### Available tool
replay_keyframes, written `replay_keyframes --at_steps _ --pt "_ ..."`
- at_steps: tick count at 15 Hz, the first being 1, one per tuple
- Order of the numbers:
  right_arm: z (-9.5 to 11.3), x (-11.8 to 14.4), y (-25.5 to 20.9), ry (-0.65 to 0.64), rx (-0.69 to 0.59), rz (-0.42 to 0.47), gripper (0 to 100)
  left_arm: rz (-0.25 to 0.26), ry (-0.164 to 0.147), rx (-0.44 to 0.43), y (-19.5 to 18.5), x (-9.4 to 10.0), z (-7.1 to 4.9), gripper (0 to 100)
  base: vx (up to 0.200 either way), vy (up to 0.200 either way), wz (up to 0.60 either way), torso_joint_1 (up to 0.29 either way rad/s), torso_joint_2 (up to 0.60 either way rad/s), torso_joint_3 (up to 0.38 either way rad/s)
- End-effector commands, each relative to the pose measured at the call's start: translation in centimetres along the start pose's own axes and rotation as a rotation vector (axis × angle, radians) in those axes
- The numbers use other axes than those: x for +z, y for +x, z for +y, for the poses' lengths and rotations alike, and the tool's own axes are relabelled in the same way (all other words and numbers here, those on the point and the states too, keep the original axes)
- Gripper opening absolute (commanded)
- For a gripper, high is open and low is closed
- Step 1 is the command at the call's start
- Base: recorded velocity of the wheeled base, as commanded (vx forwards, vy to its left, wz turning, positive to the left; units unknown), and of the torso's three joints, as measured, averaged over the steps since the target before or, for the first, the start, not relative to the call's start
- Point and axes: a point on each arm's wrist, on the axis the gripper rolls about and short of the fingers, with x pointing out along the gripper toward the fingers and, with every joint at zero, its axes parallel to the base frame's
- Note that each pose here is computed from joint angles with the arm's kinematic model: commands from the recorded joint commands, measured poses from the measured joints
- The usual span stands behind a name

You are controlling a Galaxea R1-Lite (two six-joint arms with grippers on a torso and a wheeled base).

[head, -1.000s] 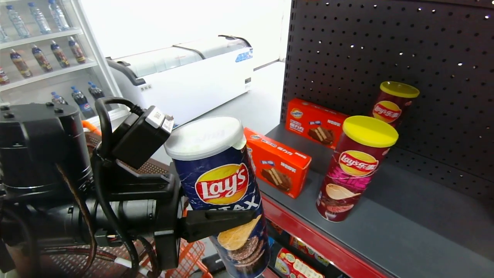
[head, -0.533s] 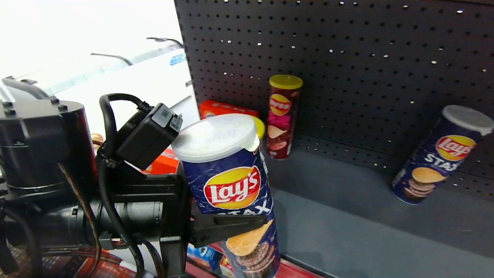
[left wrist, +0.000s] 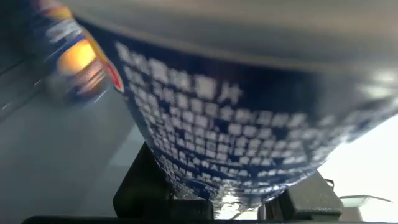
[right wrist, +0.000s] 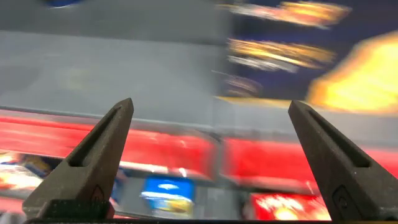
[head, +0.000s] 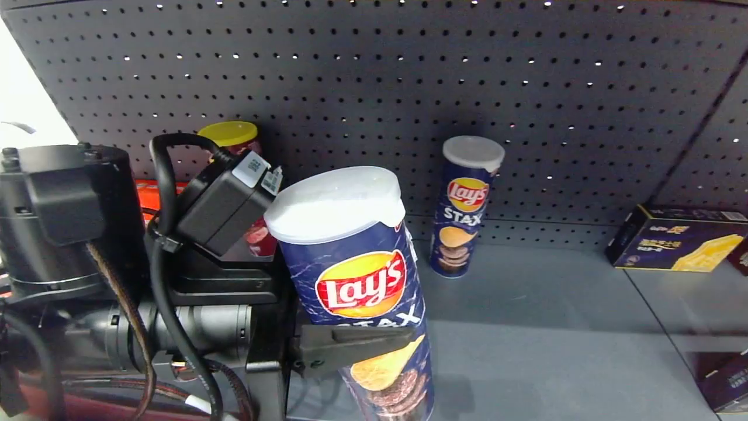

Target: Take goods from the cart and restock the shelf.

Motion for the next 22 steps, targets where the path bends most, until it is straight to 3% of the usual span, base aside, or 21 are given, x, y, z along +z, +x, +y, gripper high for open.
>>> replay_keyframes --at_steps 1,5,7,19,20,21,22 --pt "0.0 0.0 0.0 -0.001 0.000 0.001 100 0.002 -0.002 0.004 -0.1 -0.1 0.1 0 0.000 0.000 0.00 0.000 0.00 0.000" --pt "0.0 0.0 0.0 -0.001 0.002 0.001 100 0.006 -0.007 0.010 -0.2 -0.3 0.1 0 0.000 0.000 0.00 0.000 0.00 0.000" --pt "0.0 0.0 0.0 -0.001 0.002 0.001 100 0.006 -0.007 0.010 -0.2 -0.3 0.1 0 0.000 0.000 -0.60 -0.005 0.00 0.002" --pt "0.0 0.1 0.0 -0.007 0.005 -0.007 100 0.017 -0.028 0.061 -1.4 -1.0 0.4 0 0.000 0.000 0.00 0.000 0.00 0.000" --pt "0.0 2.6 -0.5 -0.002 0.008 -0.069 100 0.018 -0.028 0.070 -1.6 -1.2 0.4 0 0.000 0.000 0.00 0.000 0.00 0.000" --pt "-0.1 10.8 2.1 0.036 0.011 0.021 100 0.018 -0.029 0.076 -1.8 -1.1 0.4 0 0.000 0.000 0.00 0.000 0.00 0.000" --pt "-0.1 10.6 2.2 0.038 0.018 0.027 100 0.019 -0.030 0.076 -1.7 -1.2 0.4 0 0.000 0.000 0.00 0.000 0.00 0.000"
